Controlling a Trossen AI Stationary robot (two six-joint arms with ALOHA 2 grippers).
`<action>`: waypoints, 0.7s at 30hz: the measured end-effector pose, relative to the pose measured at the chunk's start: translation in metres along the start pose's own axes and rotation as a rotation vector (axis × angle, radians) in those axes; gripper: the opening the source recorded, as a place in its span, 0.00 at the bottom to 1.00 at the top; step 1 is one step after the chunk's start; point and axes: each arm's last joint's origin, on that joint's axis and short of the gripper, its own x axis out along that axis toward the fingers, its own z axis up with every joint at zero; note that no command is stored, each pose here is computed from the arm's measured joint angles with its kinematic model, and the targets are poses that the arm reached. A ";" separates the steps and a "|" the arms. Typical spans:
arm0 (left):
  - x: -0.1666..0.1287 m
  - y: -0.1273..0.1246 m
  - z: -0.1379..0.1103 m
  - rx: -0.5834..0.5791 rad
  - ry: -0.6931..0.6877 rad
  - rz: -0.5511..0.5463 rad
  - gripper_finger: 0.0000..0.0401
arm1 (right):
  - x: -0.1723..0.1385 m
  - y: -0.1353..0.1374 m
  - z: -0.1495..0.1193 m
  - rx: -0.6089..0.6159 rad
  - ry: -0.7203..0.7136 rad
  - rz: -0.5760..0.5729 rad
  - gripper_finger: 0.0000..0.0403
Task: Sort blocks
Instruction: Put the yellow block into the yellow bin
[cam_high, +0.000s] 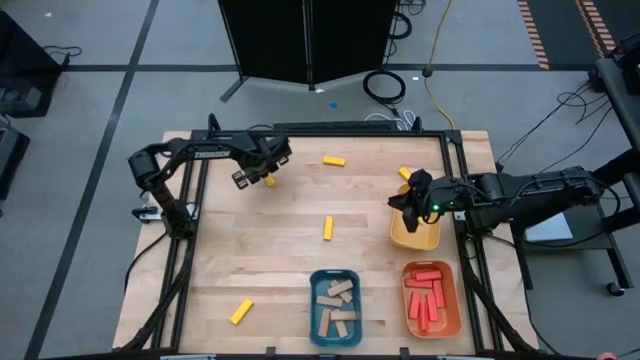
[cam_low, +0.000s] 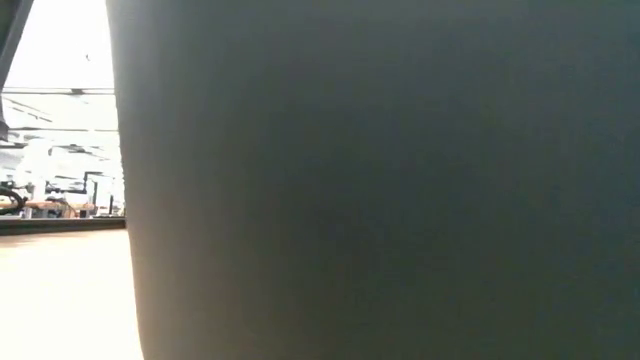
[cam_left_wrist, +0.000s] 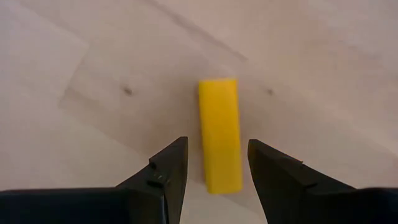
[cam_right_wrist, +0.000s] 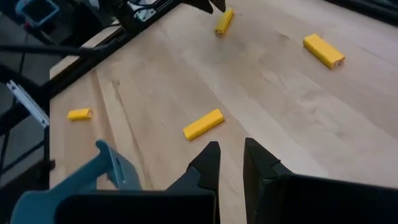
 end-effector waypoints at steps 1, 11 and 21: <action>0.004 -0.001 -0.002 -0.007 0.004 0.011 0.41 | 0.000 0.000 0.000 -0.017 0.005 0.006 0.00; 0.046 -0.013 -0.017 -0.011 0.077 0.074 0.41 | 0.000 0.003 -0.003 -0.106 0.084 0.107 0.00; 0.034 -0.016 -0.020 0.083 0.038 0.050 0.24 | -0.002 0.001 -0.005 -0.183 0.110 0.113 0.00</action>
